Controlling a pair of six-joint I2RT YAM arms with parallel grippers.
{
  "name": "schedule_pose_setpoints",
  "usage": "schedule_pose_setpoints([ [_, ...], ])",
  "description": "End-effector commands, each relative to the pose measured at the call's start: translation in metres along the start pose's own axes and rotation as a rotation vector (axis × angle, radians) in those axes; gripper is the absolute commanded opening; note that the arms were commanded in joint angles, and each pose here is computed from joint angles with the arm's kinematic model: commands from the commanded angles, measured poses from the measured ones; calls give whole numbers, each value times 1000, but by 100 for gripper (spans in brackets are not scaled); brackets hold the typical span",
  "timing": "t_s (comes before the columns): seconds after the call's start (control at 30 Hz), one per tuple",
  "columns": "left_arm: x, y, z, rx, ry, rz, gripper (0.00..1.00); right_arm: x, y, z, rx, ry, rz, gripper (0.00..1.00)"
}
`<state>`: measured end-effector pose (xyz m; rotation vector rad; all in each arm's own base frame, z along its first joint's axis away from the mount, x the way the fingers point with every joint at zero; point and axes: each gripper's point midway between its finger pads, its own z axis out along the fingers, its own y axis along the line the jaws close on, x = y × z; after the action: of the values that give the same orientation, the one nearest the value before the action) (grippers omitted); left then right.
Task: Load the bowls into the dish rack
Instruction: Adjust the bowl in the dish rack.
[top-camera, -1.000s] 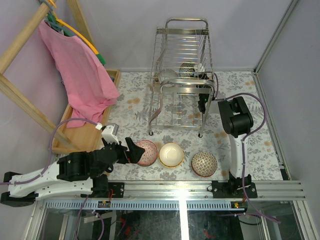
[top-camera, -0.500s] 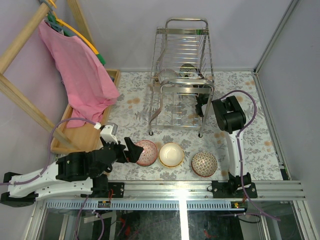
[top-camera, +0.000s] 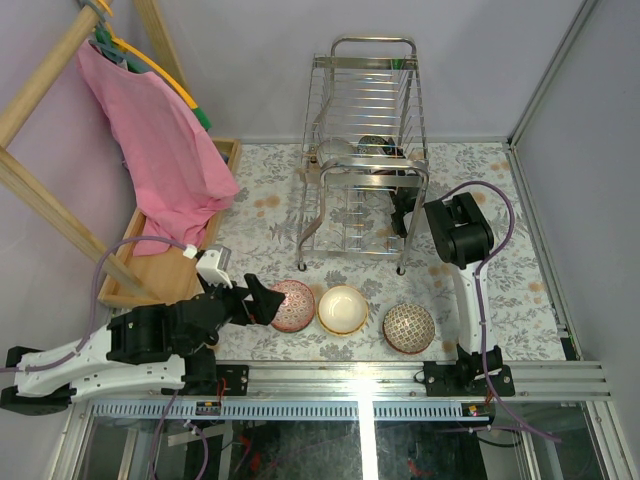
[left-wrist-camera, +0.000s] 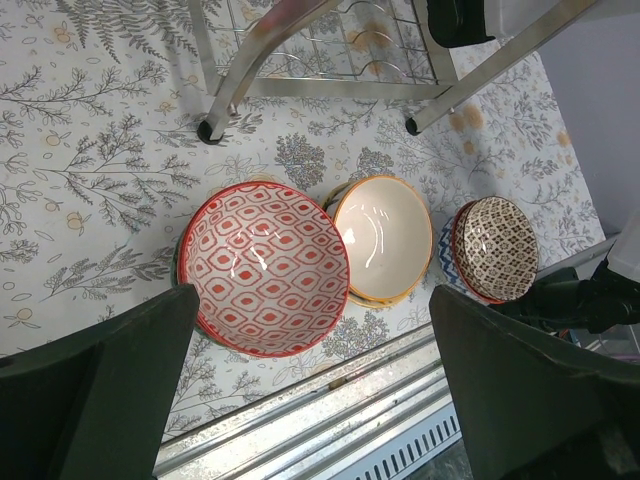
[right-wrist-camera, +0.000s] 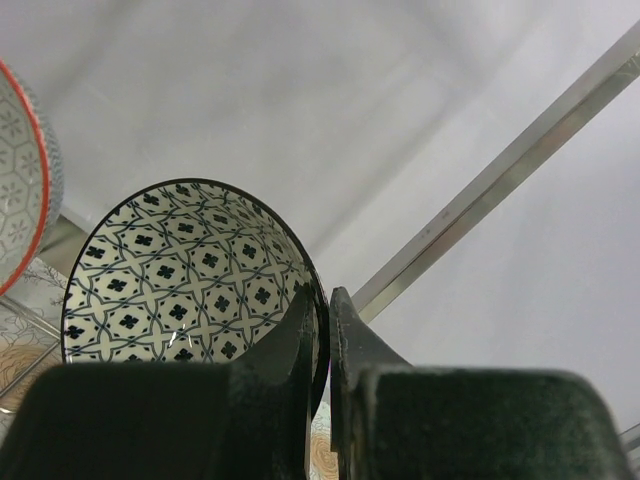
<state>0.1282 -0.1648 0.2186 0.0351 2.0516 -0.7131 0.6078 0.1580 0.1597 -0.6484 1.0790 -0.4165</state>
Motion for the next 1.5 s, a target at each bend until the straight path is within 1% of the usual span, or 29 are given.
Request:
schedule_pose_setpoints([
  [0.0, -14, -6, -2, 31, -57, -29, 100, -43, -25, -5, 92, -160, -91, 0],
  [0.27, -18, -6, -4, 34, -68, -17, 100, -36, -20, -3, 99, -151, -181, 0],
  [0.53, -21, -7, -5, 37, -73, -3, 100, -38, -18, -1, 81, -169, -279, 0],
  [0.73, -22, -5, -8, 33, -71, 1, 100, -32, -6, -2, 45, -170, -344, 0],
  [1.0, -22, -5, -8, 41, -79, -3, 100, -21, 8, -15, 10, -149, -365, 0],
  [1.47, -25, -4, -11, 56, -91, -15, 100, -15, 38, -37, -82, -130, -379, 0],
])
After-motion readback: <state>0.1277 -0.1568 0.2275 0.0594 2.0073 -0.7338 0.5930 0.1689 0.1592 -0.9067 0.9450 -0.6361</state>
